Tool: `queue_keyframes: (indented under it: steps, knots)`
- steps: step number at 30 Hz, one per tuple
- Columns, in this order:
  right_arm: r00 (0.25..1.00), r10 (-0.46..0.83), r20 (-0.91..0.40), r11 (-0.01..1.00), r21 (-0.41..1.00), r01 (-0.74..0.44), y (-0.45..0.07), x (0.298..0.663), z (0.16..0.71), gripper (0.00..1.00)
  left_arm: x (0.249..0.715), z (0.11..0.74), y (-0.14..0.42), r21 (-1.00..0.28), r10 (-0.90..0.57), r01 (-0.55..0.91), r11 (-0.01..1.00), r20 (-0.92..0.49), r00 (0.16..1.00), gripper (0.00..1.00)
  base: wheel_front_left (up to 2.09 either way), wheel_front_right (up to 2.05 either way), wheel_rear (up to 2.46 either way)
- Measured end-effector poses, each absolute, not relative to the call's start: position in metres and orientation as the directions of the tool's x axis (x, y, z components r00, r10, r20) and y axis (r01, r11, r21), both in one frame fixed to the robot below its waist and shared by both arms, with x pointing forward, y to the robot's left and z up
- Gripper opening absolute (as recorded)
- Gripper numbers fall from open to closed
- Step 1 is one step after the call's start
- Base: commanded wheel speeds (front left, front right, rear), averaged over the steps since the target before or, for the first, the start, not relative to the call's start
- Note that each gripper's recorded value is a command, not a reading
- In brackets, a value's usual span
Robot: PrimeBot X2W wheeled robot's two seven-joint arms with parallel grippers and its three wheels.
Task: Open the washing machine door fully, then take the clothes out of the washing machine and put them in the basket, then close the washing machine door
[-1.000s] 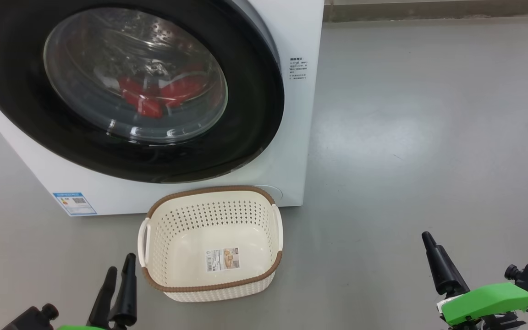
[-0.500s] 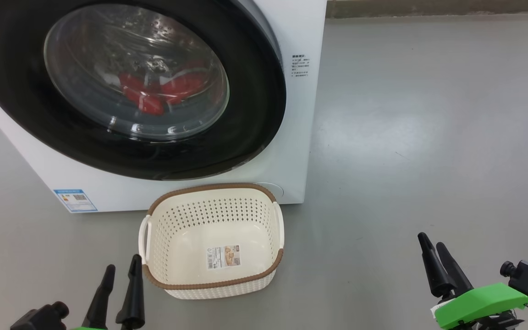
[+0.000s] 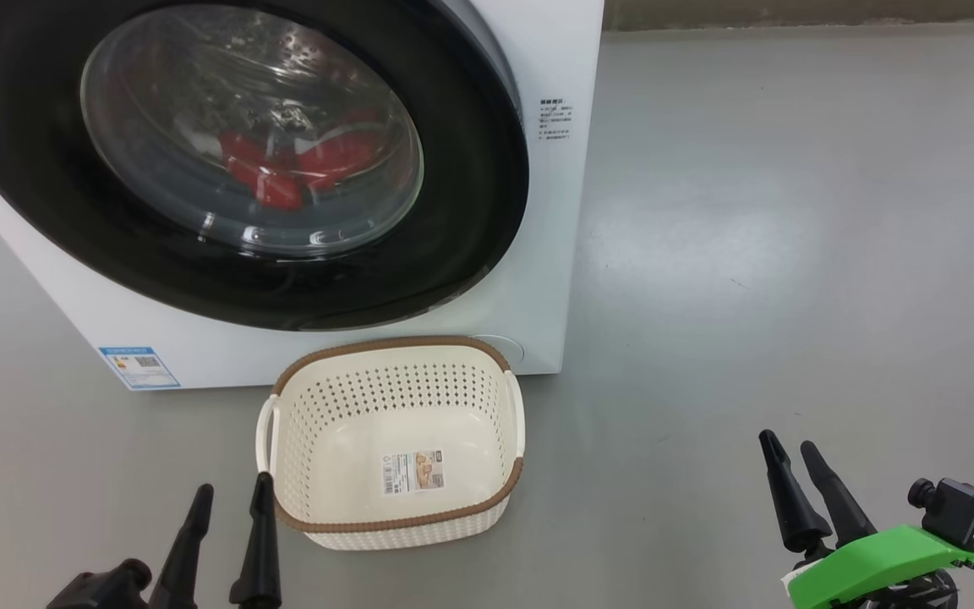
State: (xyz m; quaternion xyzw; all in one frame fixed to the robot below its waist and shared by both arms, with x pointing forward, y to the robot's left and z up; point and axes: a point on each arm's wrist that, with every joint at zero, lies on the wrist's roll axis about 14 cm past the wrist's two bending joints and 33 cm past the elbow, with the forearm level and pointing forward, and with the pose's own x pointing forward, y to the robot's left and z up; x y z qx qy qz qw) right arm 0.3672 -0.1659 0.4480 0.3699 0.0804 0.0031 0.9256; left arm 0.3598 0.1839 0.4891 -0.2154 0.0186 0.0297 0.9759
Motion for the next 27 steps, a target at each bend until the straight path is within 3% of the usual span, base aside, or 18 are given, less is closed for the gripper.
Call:
queue_keyframes:
  steps: [27]
  knots:
    - [0.995, 0.062, -0.077, 0.878, 0.479, -0.018, -0.174, 0.369, 0.459, 1.00, 0.354, 0.503, 0.176, -0.127, 0.018, -0.012, 0.992, 0.042, 0.999, 1.00, 0.00, 0.00, 0.00]
